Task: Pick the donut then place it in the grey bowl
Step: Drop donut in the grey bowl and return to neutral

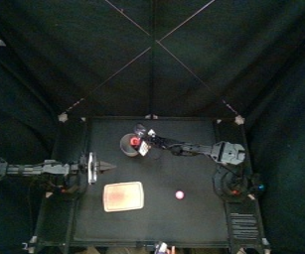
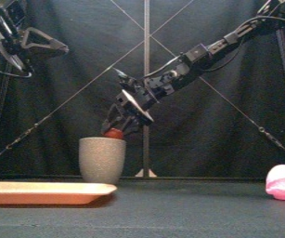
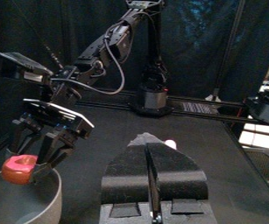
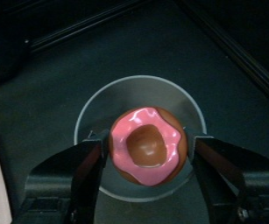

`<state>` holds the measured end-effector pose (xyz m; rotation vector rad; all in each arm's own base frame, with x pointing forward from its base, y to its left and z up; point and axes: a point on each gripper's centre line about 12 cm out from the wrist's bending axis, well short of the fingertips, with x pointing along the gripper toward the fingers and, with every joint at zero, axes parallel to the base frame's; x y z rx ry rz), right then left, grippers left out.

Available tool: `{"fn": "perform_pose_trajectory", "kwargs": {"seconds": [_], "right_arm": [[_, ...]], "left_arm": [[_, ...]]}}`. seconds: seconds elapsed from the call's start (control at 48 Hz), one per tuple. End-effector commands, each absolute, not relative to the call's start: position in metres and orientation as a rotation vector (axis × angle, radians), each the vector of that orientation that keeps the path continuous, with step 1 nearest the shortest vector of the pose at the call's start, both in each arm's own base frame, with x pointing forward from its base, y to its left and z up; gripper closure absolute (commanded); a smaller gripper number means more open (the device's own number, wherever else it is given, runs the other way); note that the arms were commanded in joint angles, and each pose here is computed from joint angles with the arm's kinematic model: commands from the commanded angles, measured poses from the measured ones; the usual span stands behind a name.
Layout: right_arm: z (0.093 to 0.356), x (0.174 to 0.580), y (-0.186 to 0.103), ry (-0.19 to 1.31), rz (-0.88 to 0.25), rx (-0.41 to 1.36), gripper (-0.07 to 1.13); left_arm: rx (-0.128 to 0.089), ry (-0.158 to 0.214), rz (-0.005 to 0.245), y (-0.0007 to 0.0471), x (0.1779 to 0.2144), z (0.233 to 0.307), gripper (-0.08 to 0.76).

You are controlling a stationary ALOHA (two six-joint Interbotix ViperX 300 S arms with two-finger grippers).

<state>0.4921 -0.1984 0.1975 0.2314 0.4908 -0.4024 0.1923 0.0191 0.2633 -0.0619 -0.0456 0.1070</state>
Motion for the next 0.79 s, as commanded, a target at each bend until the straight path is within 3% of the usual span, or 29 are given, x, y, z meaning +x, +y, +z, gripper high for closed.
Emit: {"fn": "perform_pose_trajectory", "kwargs": {"seconds": [0.021,0.146,0.438,0.792], "right_arm": [[0.217,0.497,-0.201,0.441,-0.403,0.227,0.1],[0.216,0.499,-0.203,0.443,-0.405,0.231,0.04],[0.22,0.499,-0.204,0.434,-0.408,0.245,0.04],[0.269,0.466,-0.176,0.346,-0.388,0.262,0.04]], "left_arm": [[-0.061,-0.069,0.109,0.0197,0.1944,0.2709,0.622],[-0.062,-0.066,0.111,0.02,0.1941,0.2697,0.622],[-0.063,-0.063,0.109,0.0197,0.1939,0.2684,0.622],[-0.063,-0.056,0.111,0.0199,0.1933,0.266,0.622]]}}
